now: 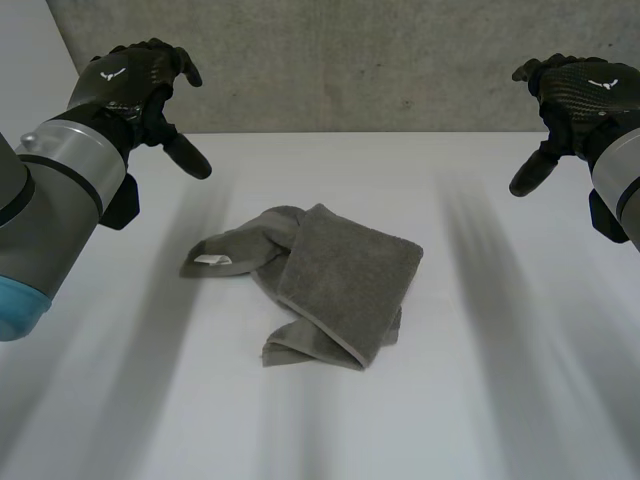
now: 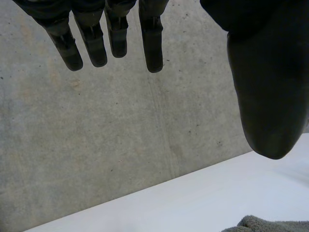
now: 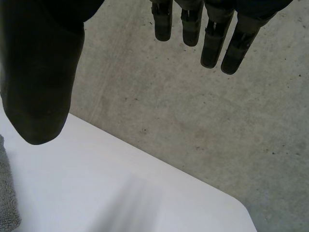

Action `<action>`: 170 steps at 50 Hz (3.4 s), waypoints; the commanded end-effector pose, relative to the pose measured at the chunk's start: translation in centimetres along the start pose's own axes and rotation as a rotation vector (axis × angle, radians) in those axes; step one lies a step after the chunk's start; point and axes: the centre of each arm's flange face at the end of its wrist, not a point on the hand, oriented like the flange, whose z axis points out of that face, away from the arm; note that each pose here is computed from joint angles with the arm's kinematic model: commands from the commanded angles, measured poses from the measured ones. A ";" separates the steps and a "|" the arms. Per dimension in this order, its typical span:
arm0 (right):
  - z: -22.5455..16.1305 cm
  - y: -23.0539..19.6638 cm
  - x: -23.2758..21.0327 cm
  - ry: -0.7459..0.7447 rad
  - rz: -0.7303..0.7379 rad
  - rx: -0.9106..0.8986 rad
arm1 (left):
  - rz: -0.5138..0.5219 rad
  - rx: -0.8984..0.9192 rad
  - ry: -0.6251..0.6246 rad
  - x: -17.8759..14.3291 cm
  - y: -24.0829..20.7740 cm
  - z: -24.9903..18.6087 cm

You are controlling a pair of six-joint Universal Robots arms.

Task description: Fold the towel.

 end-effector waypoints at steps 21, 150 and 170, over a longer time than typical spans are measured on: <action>-3.5 13.6 -11.7 -0.504 0.060 -0.425 | 0.338 -0.342 0.476 3.4 15.4 1.5; -6.8 9.2 1.9 -0.365 -0.216 -0.235 | 0.059 -0.209 0.748 12.5 18.9 -2.4; -7.4 15.3 0.2 -0.355 0.091 -0.350 | 0.056 -0.316 0.697 12.1 20.5 -2.9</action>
